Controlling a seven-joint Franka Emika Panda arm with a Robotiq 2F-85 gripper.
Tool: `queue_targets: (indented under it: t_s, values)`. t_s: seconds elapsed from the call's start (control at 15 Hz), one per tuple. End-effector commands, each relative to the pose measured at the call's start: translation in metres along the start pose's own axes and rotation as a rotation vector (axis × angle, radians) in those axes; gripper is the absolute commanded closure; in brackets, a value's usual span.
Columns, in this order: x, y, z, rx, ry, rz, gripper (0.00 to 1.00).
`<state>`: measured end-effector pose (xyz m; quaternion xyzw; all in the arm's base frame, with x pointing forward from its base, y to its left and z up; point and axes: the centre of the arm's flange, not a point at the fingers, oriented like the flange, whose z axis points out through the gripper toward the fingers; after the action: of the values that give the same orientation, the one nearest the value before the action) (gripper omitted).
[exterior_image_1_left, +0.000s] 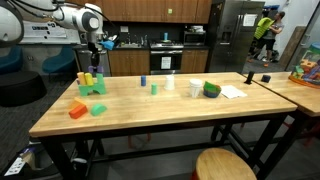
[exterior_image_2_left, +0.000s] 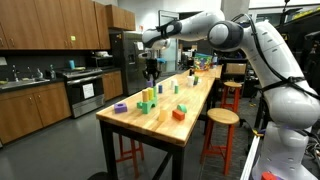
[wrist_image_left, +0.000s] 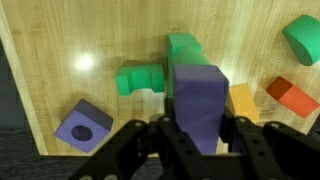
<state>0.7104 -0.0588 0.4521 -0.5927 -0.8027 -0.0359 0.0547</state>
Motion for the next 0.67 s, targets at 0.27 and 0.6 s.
queue_targets:
  t_s: [0.27,0.6]
  values:
    - [-0.003,0.0032,-0.0073,0.039,-0.018,-0.038,0.84]
    - [-0.0041,0.0025,-0.0044,0.058,-0.038,-0.073,0.84]
